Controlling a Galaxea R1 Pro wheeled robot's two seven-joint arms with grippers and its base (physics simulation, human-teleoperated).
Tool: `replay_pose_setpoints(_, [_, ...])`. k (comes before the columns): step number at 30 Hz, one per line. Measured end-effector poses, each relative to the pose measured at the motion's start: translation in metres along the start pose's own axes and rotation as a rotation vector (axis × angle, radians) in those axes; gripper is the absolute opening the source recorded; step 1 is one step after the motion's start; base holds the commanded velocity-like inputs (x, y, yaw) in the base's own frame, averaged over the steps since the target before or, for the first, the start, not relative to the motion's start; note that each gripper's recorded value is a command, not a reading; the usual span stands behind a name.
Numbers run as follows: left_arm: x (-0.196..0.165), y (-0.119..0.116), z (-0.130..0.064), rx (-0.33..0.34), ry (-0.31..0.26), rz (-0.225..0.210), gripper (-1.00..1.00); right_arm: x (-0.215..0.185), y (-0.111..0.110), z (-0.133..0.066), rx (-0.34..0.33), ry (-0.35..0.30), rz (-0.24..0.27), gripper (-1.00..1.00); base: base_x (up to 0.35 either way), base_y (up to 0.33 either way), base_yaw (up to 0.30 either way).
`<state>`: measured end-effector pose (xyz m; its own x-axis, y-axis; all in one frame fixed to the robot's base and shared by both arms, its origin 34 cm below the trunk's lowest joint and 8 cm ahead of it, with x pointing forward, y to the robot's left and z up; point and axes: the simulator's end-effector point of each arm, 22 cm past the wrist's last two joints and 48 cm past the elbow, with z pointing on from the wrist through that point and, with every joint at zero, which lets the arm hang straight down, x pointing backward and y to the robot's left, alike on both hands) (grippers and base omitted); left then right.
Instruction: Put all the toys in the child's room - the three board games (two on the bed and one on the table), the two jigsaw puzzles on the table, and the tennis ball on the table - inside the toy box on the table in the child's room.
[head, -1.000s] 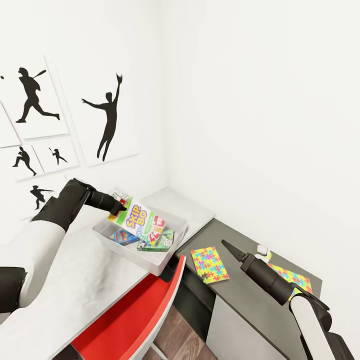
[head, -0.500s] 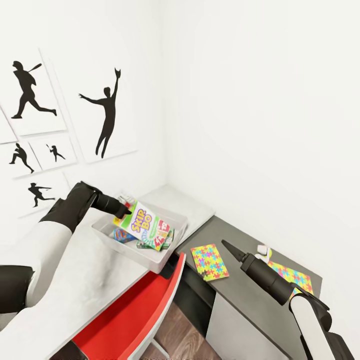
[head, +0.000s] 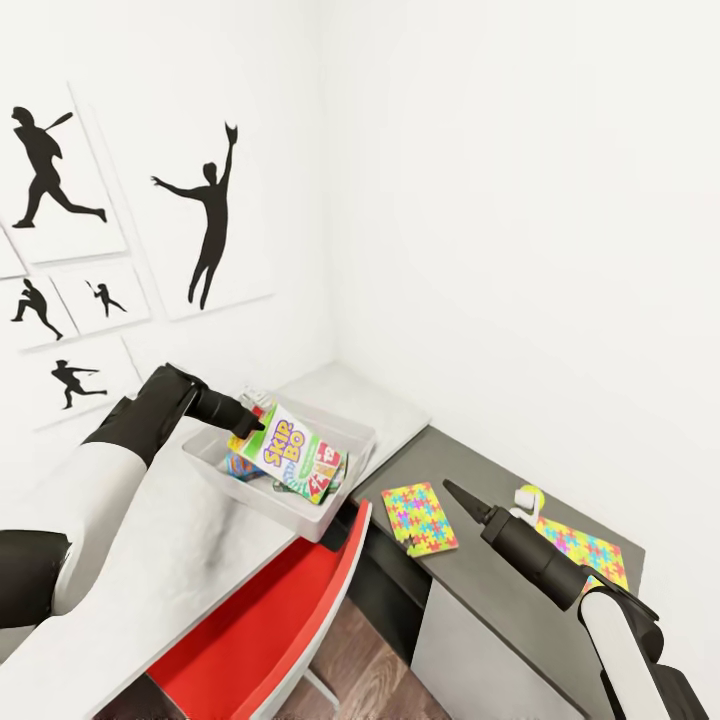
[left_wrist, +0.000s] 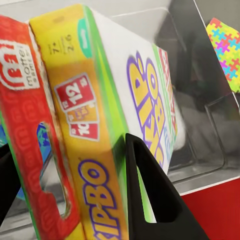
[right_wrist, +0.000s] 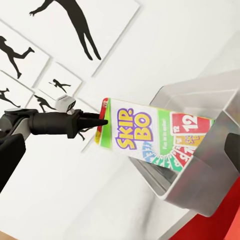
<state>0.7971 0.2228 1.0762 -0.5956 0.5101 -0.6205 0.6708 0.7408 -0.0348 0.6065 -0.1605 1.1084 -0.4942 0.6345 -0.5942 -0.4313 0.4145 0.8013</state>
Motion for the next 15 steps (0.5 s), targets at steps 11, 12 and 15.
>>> replay_pose_setpoints(11, [-0.001, -0.002, 0.011, 0.01, -0.015, 0.047, -1.0, 0.004, -0.007, 0.001, 0.008, 0.006, 0.01, 1.0, 0.0, 0.0, 0.0])
replay_pose_setpoints(12, [-0.001, -0.002, 0.012, 0.011, -0.014, 0.048, -1.0, 0.004, -0.007, 0.001, 0.008, 0.006, 0.01, 1.0, 0.0, 0.0, 0.0])
replay_pose_setpoints(15, [-0.001, -0.002, 0.013, 0.012, -0.014, 0.048, -1.0, 0.004, -0.007, 0.001, 0.007, 0.007, 0.011, 1.0, 0.0, 0.0, 0.0])
